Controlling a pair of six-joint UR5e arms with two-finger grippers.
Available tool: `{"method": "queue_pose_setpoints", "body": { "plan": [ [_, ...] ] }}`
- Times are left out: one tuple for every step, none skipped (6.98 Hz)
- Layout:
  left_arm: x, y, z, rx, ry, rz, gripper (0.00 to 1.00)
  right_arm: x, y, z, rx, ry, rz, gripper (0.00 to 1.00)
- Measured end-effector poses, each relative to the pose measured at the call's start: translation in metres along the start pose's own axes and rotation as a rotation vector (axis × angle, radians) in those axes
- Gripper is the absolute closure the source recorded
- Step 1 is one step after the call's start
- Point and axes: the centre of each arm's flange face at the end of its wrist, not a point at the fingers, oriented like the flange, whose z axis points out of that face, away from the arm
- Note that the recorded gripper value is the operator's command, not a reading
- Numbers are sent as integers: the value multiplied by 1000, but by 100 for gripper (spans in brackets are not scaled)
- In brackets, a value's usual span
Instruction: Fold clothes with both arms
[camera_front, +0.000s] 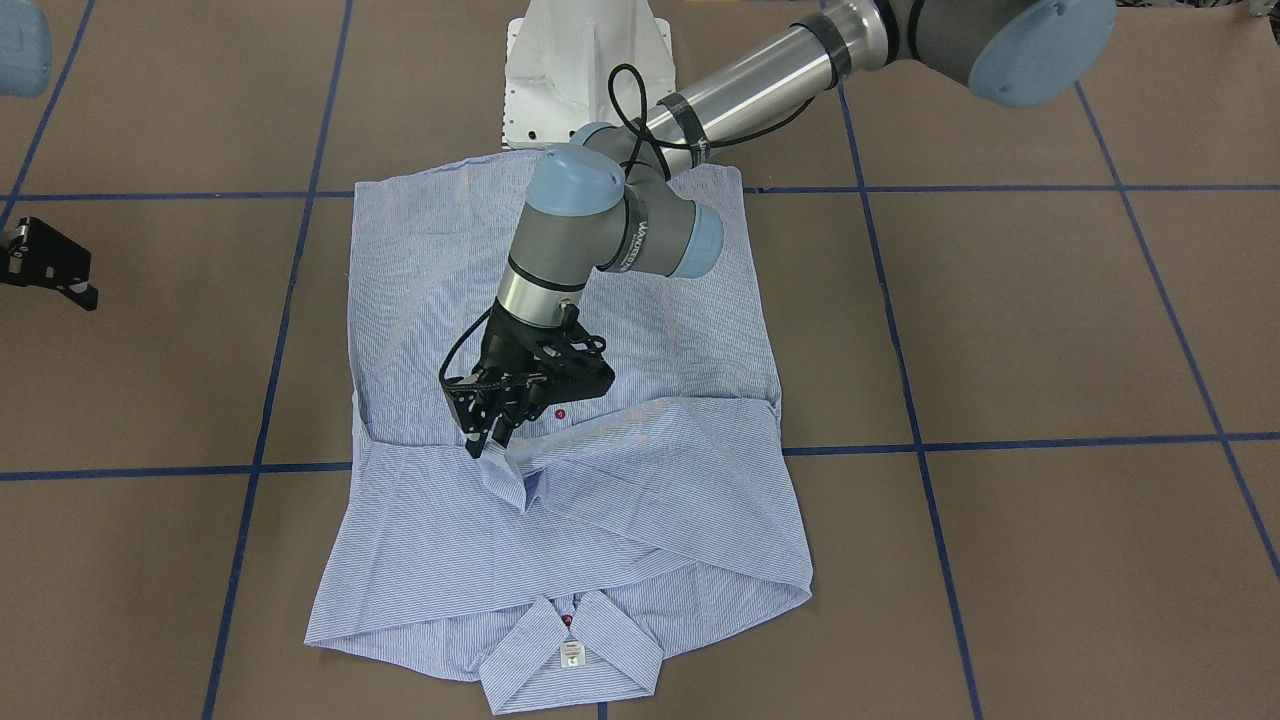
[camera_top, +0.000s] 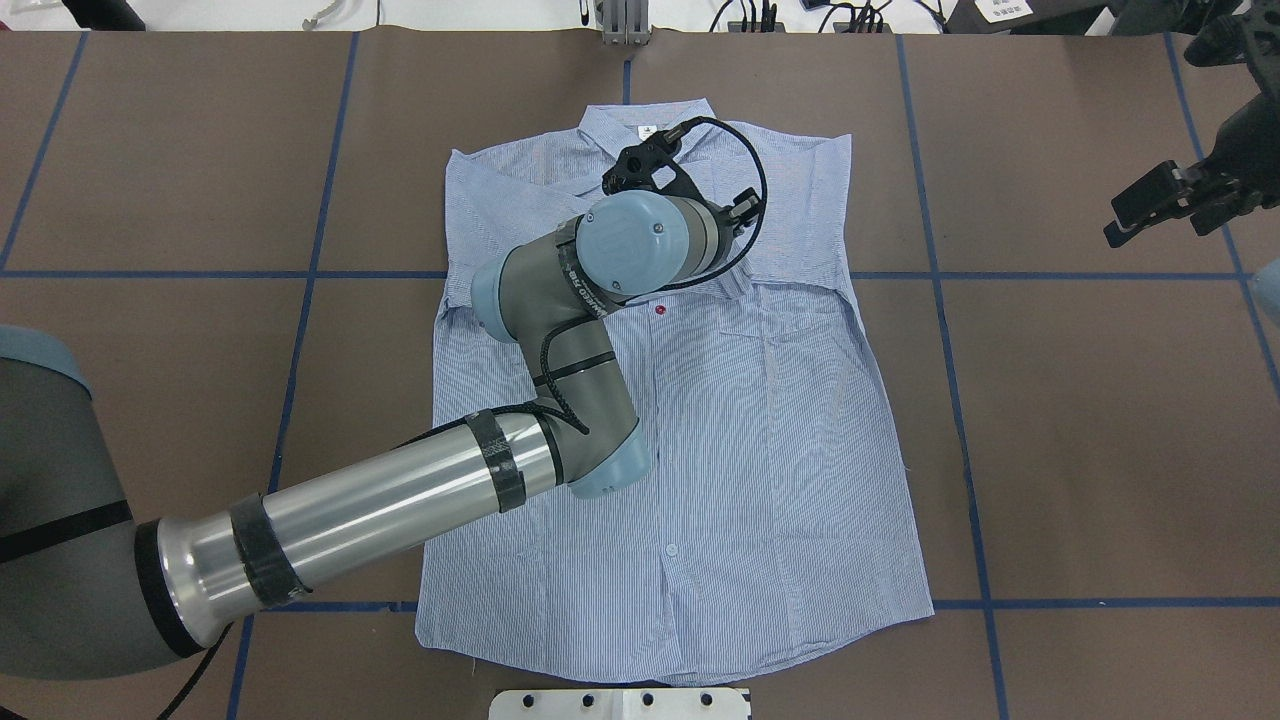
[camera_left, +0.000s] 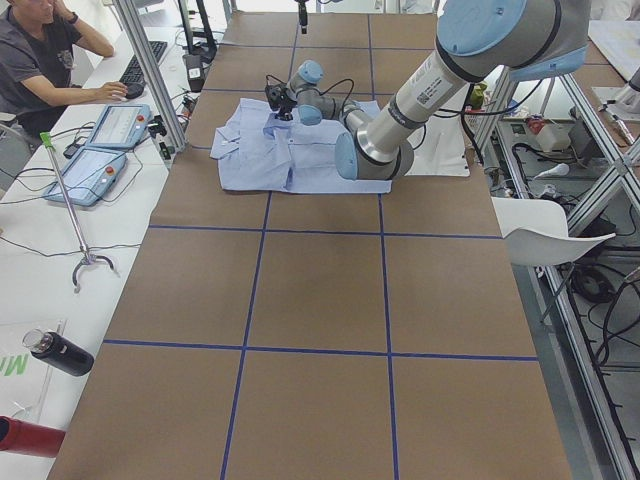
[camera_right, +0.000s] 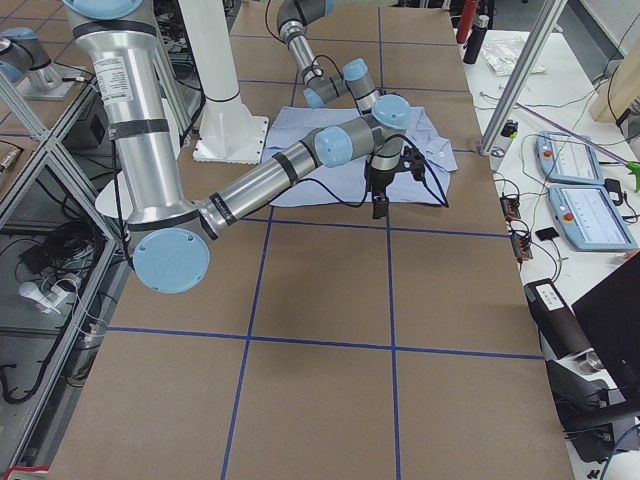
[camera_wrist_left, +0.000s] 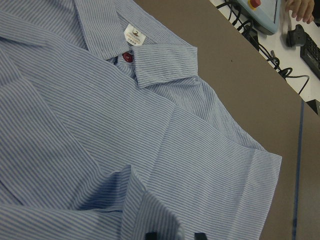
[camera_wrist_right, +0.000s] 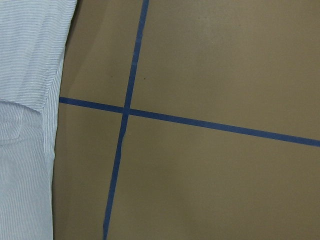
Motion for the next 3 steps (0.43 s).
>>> {"method": "queue_pose_setpoints", "body": {
  "plan": [
    [0, 4, 0, -4, -1, 2, 80, 0, 0, 0, 0, 0, 0, 0],
    [0, 5, 0, -5, -1, 2, 87, 0, -1, 0, -1, -1, 1, 0],
    [0, 4, 0, -5, 0, 2, 100, 0, -1, 1, -1, -1, 1, 0]
  ]
}}
